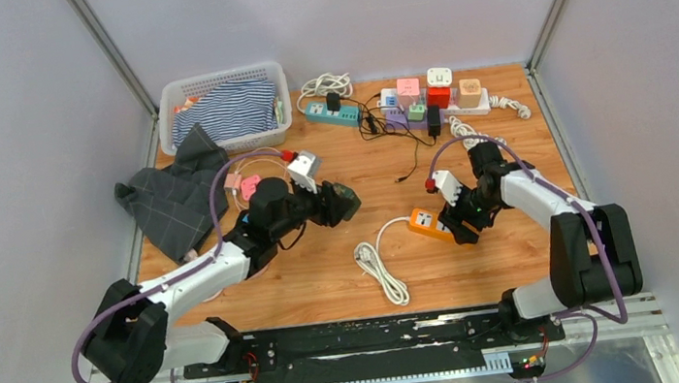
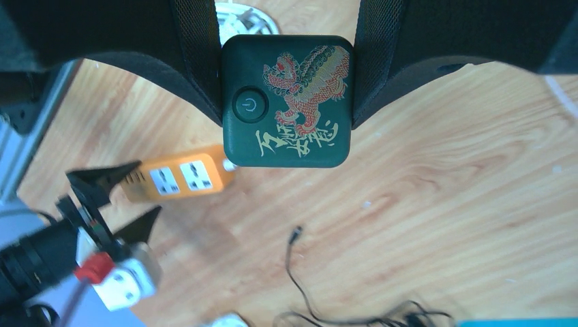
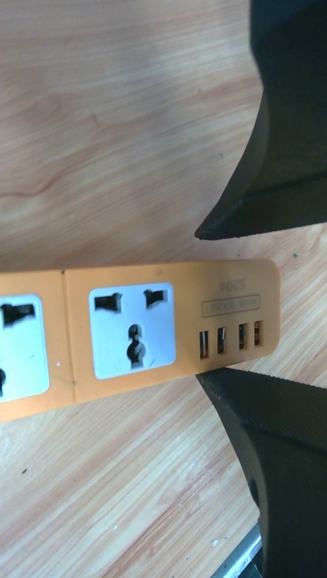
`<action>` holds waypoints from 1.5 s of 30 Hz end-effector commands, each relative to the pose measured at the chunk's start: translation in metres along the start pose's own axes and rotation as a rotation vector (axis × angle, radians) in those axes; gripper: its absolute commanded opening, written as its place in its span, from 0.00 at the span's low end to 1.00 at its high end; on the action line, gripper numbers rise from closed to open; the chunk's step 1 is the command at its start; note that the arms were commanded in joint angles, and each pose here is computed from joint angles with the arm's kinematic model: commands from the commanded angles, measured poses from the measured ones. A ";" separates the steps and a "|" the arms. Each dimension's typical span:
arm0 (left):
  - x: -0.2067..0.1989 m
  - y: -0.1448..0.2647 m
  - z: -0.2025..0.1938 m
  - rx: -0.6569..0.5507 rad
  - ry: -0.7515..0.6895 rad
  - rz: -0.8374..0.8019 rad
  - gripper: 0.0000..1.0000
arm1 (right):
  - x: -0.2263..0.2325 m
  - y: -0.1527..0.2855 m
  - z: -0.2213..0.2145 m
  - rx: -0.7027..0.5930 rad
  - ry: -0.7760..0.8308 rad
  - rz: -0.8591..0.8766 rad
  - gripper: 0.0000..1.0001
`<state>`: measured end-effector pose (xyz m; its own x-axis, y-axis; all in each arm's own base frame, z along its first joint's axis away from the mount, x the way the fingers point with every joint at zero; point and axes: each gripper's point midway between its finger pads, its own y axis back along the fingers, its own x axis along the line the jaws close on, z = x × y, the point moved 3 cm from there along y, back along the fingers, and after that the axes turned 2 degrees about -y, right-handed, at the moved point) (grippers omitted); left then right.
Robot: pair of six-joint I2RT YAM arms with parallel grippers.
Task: Pull the plug off the socket
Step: Place the plug at the center of the board.
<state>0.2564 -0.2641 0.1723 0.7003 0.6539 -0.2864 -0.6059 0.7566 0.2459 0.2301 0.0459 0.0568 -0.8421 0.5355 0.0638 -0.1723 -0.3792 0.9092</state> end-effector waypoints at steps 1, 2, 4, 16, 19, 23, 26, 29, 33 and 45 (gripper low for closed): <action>0.025 0.017 0.031 -0.124 0.062 0.087 0.00 | -0.006 0.013 0.003 -0.028 -0.011 -0.056 0.73; 0.035 0.020 0.034 -0.141 0.073 0.124 0.00 | -0.007 0.014 0.004 -0.033 -0.009 -0.063 0.73; 0.052 0.028 0.039 -0.172 0.090 0.198 0.00 | -0.007 0.016 0.005 -0.044 -0.004 -0.075 0.74; 0.140 0.067 0.047 -0.289 0.297 0.498 0.00 | -0.013 0.026 0.009 -0.077 0.023 -0.144 0.75; 0.153 0.070 0.042 -0.294 0.340 0.552 0.00 | -0.014 0.025 0.008 -0.073 0.024 -0.147 0.75; 0.174 0.077 0.036 -0.296 0.412 0.677 0.00 | -0.014 0.025 0.007 -0.070 0.025 -0.150 0.75; 0.190 0.085 0.028 -0.299 0.469 0.778 0.00 | -0.014 0.024 0.007 -0.067 0.026 -0.148 0.75; 0.203 0.095 0.017 -0.294 0.527 0.881 0.02 | -0.014 0.024 0.006 -0.064 0.026 -0.147 0.75; 0.210 0.102 0.012 -0.286 0.562 0.950 0.03 | -0.014 0.023 0.006 -0.062 0.024 -0.144 0.75; 0.219 0.110 0.003 -0.268 0.611 1.038 0.21 | -0.015 0.022 0.004 -0.057 0.019 -0.147 0.75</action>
<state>0.3377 -0.0468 0.1298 -0.3609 0.8108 -0.4607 -0.8807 -0.1338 0.4545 0.2451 0.0399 0.0822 -0.8276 0.5551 -0.0829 -0.3307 -0.3630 0.8711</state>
